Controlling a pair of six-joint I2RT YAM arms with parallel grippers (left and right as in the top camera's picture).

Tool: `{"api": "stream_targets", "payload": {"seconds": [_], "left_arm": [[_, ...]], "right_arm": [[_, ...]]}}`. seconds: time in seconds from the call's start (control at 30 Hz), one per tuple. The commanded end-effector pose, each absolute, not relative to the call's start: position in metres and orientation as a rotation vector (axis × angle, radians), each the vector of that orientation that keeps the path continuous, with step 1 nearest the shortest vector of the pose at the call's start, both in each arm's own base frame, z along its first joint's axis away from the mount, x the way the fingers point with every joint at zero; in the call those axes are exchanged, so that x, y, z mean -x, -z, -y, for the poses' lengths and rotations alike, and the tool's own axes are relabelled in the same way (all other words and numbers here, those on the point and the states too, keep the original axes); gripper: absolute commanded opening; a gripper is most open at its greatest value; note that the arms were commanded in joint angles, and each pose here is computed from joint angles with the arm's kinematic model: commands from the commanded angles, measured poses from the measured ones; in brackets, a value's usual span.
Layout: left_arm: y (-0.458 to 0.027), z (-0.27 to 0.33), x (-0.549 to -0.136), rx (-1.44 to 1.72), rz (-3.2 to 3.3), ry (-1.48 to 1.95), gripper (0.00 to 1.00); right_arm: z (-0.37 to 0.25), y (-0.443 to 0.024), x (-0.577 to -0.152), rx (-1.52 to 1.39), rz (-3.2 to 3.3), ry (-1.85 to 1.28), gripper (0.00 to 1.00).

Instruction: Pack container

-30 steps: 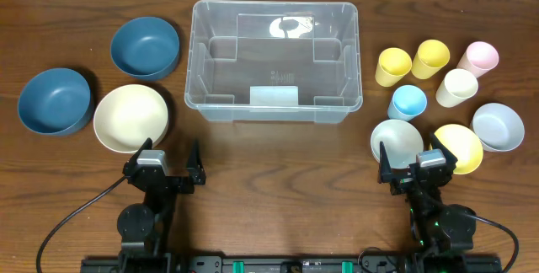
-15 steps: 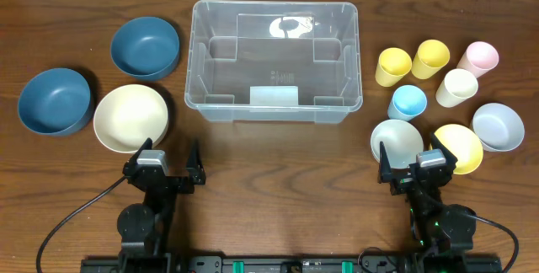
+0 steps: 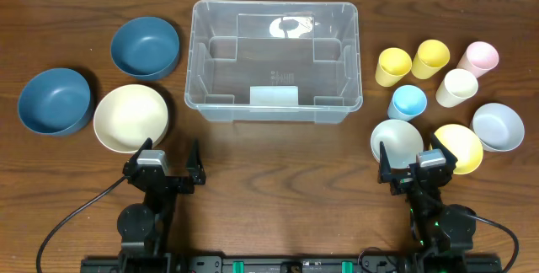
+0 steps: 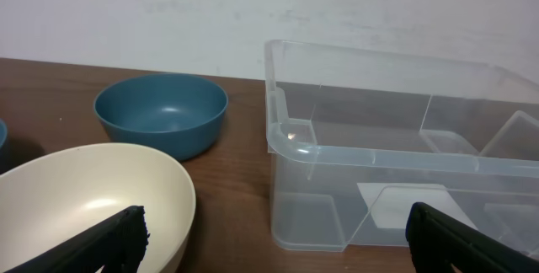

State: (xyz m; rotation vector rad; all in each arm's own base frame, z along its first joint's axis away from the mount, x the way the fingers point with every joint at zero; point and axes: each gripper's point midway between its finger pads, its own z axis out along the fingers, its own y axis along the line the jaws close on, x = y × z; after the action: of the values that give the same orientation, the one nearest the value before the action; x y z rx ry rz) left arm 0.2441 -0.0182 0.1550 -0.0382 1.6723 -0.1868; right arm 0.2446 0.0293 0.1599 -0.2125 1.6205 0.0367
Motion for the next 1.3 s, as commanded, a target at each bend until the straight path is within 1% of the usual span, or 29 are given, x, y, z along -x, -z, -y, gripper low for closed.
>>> {"api": "stream_targets", "payload": {"seconds": [0.0,0.4,0.53,0.6,0.63,0.73,0.9,1.1,1.27], "left_arm": [[-0.139,0.018,-0.243,0.031,-1.719,0.178,0.98],[-0.139,0.018,-0.243,0.031,-1.719,0.178,0.98],[-0.139,0.018,-0.243,0.031,-1.719,0.179,0.98],[-0.139,0.018,-0.243,0.031,-1.719,0.179,0.98],[-0.139,0.018,-0.243,0.031,-1.719,0.179,0.98],[-0.139,0.018,-0.243,0.031,-1.719,0.178,0.98],[-0.139,0.018,-0.243,0.031,-1.719,0.179,0.98],[-0.139,0.018,-0.243,0.031,-1.719,0.178,0.98],[-0.139,0.018,-0.243,0.031,-1.719,0.178,0.98]], "right_arm": [[-0.026,-0.159,-0.245,0.207,-1.621,-0.02,0.99],[-0.026,-0.16,-0.245,0.208,-1.62,-0.021,0.99],[-0.041,-0.166,-0.242,0.273,-1.585,-0.088,0.99],[-0.037,-0.167,-0.243,0.253,-1.583,-0.066,0.99],[-0.035,-0.178,-0.244,0.233,-1.542,-0.068,0.99],[-0.039,-0.209,-0.24,0.119,-1.431,-0.222,0.99],[-0.037,-0.239,-0.235,0.068,-1.398,-0.263,0.99],[-0.033,-0.268,-0.232,0.034,-1.572,-0.255,0.99],[-0.035,-0.3,-0.249,0.014,-1.792,-0.264,0.99]]}}
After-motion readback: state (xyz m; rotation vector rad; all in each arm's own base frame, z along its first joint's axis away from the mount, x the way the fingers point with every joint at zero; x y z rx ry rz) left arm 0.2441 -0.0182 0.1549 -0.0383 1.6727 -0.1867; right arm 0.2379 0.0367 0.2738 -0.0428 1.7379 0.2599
